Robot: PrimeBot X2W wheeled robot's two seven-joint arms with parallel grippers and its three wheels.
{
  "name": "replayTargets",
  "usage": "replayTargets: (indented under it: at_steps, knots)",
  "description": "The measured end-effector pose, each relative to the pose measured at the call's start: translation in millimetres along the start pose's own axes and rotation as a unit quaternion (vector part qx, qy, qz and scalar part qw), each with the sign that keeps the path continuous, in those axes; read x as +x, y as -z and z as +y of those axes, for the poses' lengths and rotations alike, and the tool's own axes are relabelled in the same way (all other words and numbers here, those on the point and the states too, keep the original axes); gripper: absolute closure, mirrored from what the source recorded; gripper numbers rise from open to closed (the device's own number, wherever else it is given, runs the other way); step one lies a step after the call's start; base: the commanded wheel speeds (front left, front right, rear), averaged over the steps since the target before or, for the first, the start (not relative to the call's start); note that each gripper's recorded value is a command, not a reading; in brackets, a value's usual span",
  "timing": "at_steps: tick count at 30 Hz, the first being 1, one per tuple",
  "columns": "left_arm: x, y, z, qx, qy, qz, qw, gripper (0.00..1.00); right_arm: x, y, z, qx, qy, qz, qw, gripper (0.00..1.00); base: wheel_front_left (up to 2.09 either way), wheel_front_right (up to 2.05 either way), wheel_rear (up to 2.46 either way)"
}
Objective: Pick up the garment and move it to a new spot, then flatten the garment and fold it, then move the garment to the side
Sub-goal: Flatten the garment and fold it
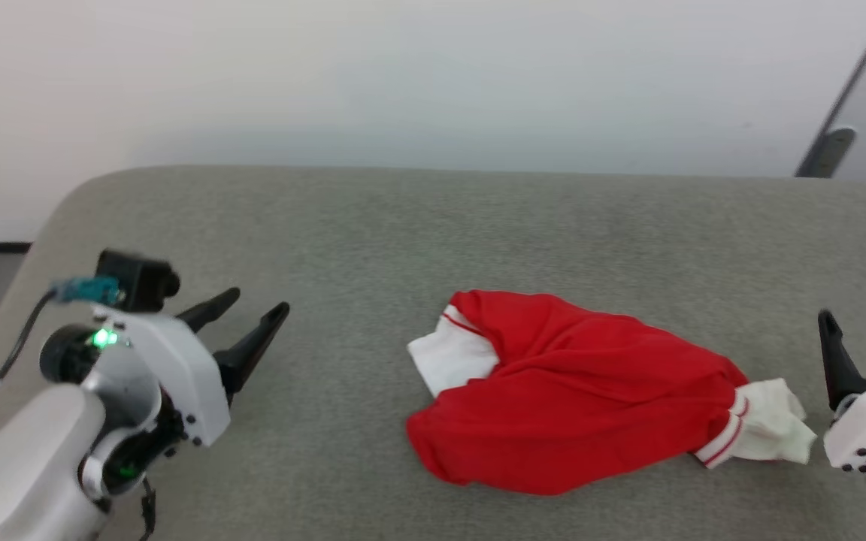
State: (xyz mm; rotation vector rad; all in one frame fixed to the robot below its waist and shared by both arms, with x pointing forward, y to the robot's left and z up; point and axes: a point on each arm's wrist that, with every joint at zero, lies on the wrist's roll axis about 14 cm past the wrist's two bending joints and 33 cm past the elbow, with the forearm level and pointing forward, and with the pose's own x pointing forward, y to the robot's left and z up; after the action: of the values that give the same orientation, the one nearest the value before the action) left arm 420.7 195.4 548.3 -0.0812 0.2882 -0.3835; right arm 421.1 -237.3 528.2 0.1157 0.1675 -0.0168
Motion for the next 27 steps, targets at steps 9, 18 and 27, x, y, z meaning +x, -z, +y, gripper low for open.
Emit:
replayTargets:
  at_steps: [9,18,27]
  knots:
    - [50,8,-42,0.019,0.074,0.105,0.992,0.0,-33,-48,-4,-0.025,0.025,-0.138,0.99,0.0,0.0,0.0,0.0]
    - [93,51,-61,0.026,0.103,0.217,0.97,0.0,-49,-49,-23,-0.028,0.064,-0.176,0.982,0.0,0.0,0.0,0.0]
    - [121,98,-68,0.041,0.118,0.293,0.948,0.0,-45,-30,-41,-0.026,0.093,-0.149,0.984,0.0,0.0,0.0,0.0]
